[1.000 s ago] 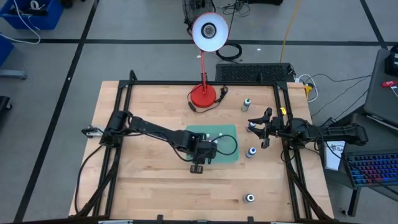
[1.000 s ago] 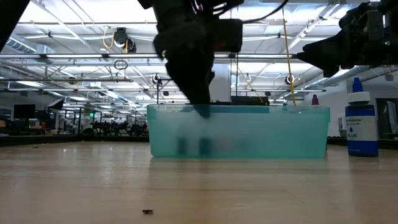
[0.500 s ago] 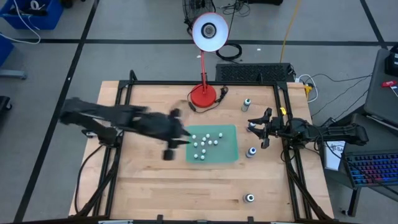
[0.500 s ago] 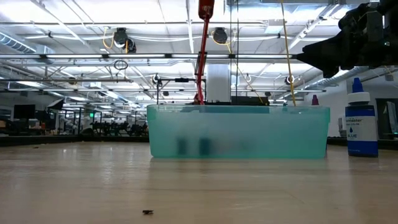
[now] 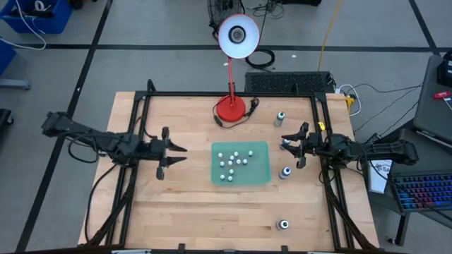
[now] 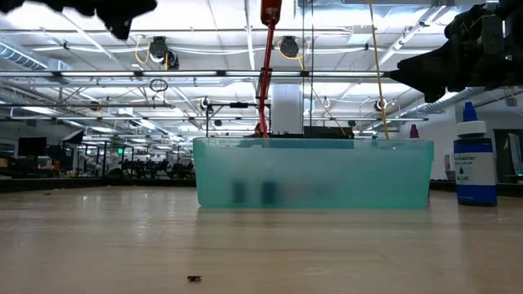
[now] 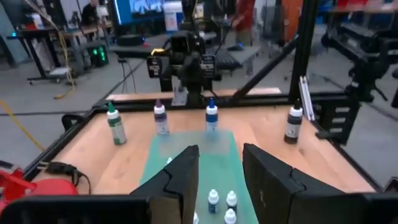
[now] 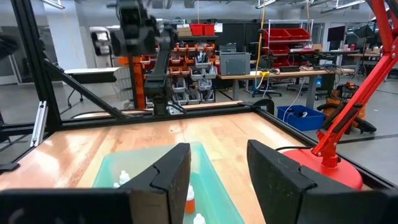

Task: Pick & Place food coloring
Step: Put the big green food coloring bottle into the green bin

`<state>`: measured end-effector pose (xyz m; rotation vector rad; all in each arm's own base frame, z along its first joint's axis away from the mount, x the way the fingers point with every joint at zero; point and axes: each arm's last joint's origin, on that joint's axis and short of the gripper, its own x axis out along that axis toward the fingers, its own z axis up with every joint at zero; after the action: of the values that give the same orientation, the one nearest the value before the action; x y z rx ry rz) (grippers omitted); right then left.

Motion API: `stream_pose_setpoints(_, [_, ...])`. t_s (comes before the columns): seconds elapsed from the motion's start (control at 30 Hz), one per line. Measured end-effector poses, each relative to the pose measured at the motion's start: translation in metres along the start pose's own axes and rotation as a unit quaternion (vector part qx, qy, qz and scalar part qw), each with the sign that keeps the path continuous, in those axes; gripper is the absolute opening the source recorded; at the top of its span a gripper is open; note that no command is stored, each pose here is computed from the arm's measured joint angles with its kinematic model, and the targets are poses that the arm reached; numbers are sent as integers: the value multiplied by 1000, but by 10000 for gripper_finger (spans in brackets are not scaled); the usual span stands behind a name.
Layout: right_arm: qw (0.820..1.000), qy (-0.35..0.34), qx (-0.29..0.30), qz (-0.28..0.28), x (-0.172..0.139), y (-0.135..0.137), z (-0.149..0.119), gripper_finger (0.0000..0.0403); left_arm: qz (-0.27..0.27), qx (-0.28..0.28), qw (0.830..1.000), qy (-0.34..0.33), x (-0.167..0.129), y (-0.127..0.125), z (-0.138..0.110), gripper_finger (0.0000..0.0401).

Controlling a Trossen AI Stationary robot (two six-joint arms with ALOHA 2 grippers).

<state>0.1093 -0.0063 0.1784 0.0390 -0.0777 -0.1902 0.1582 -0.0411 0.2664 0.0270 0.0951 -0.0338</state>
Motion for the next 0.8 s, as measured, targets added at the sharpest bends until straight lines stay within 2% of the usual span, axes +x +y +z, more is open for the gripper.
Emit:
stream_pose_setpoints(0.13, [1000,0,0,0,0,0,0,149,-2,-7,1000,-18,-13,3,-23,127])
stream_pose_setpoints(0.3, [1000,0,0,0,0,0,0,147,-2,-10,1000,-16,-36,10,-29,127])
stream_pose_setpoints(0.47, [1000,0,0,0,0,0,0,150,-2,-15,999,-49,-60,16,-25,127])
stream_pose_setpoints(0.8, [1000,0,0,0,0,0,0,148,-17,-10,993,-115,-57,15,-68,127])
